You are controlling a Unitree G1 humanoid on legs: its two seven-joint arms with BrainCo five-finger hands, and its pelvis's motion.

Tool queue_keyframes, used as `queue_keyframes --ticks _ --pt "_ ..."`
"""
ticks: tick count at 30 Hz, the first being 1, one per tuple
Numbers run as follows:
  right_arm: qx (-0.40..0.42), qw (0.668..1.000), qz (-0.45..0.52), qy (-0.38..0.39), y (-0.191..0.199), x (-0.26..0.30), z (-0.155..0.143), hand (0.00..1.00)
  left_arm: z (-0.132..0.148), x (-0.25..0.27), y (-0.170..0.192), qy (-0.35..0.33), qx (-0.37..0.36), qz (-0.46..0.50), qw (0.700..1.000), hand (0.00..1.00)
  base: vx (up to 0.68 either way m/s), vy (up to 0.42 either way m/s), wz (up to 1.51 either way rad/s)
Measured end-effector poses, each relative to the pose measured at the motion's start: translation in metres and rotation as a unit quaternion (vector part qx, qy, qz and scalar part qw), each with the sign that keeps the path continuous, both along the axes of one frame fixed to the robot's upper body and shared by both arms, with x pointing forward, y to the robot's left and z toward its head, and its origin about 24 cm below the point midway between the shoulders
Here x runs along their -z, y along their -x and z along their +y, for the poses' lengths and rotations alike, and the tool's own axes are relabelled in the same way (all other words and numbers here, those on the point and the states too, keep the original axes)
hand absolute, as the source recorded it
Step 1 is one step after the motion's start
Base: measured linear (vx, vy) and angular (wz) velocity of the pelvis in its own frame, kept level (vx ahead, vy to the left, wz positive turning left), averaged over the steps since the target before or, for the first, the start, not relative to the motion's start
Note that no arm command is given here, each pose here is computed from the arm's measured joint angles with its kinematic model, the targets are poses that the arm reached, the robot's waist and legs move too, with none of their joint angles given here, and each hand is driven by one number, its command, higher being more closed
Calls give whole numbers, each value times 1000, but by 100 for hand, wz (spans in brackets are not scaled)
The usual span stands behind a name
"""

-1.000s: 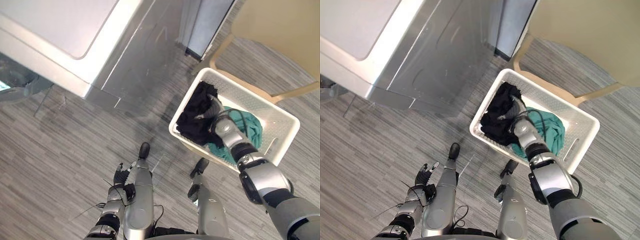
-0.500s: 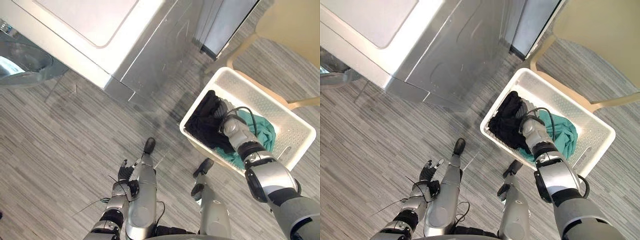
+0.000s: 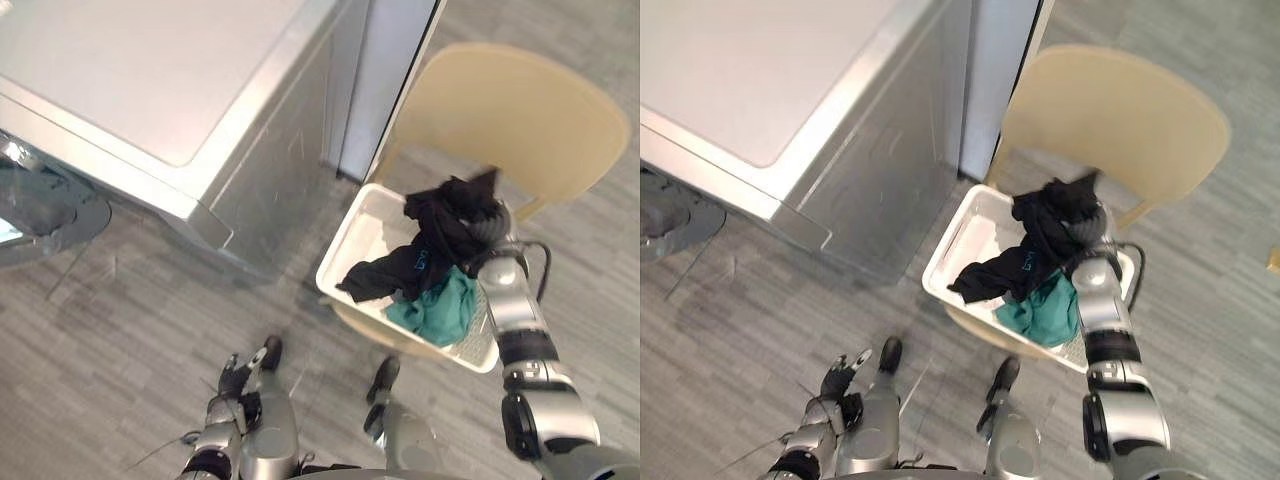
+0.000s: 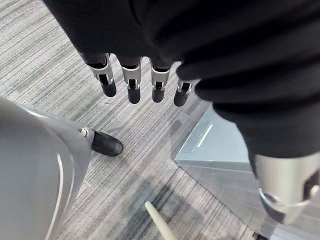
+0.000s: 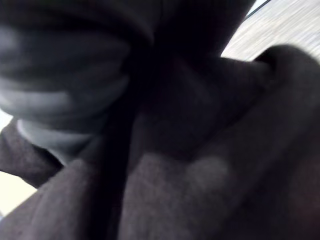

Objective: Pick up the laundry basket with both hands and put the clothes into the washing machine.

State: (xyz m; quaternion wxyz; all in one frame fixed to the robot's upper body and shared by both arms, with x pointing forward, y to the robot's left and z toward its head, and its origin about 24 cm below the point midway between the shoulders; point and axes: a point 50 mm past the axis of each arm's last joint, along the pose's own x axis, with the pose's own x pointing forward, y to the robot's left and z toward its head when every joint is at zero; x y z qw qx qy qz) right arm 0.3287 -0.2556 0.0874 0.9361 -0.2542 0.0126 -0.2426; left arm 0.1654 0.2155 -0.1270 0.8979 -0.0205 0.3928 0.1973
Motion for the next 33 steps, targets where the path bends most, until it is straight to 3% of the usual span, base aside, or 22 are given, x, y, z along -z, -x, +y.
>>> queue_keyframes --ticks 4,7,8,11,13,14,17,20,22,25,27,31,33 --pt "61 994 -56 -70 28 1 -21 100 34 9 44 10 -129 32 991 0 40 -15 -15" --pt "89 989 -94 -73 42 -9 -33 100 50 5 56 28 -224 3 974 0 -12 -16 -14" --pt "103 985 -112 -81 49 -13 -39 100 62 -6 55 34 -278 -43 959 0 -28 -7 -6" --pt "120 977 -155 -82 63 -26 -44 100 91 -49 47 -7 -344 -166 924 0 -32 -5 -12" --pt "116 973 -183 -77 66 -36 -42 100 106 -76 40 -40 -360 -229 903 0 -29 3 -27" --pt "114 968 -212 -72 68 -46 -40 100 115 -108 30 -73 -367 -296 879 0 -38 8 -34" --pt "109 960 -250 -65 73 -60 -35 100 116 -166 13 -128 -356 -406 832 0 -29 7 -32" --pt "91 951 -292 -52 77 -77 -28 100 93 -235 -12 -185 -300 -525 775 0 -45 13 -32" --pt "65 942 -326 -41 79 -91 -17 100 61 -281 -28 -215 -225 -606 732 0 -51 8 -20" --pt "20 930 -363 -53 72 -106 -1 100 26 -306 -46 -213 -138 -663 704 0 -44 7 -35" --pt "0 922 -381 -62 69 -113 6 100 8 -310 -56 -188 -95 -680 703 0 -37 7 -32" --pt "-48 896 -433 -83 64 -139 22 100 -61 -302 -94 -108 125 -671 723 0 -38 -2 -28" --pt "-74 885 -451 -92 61 -149 32 100 -83 -297 -103 -88 186 -659 723 0 -12 0 -20"
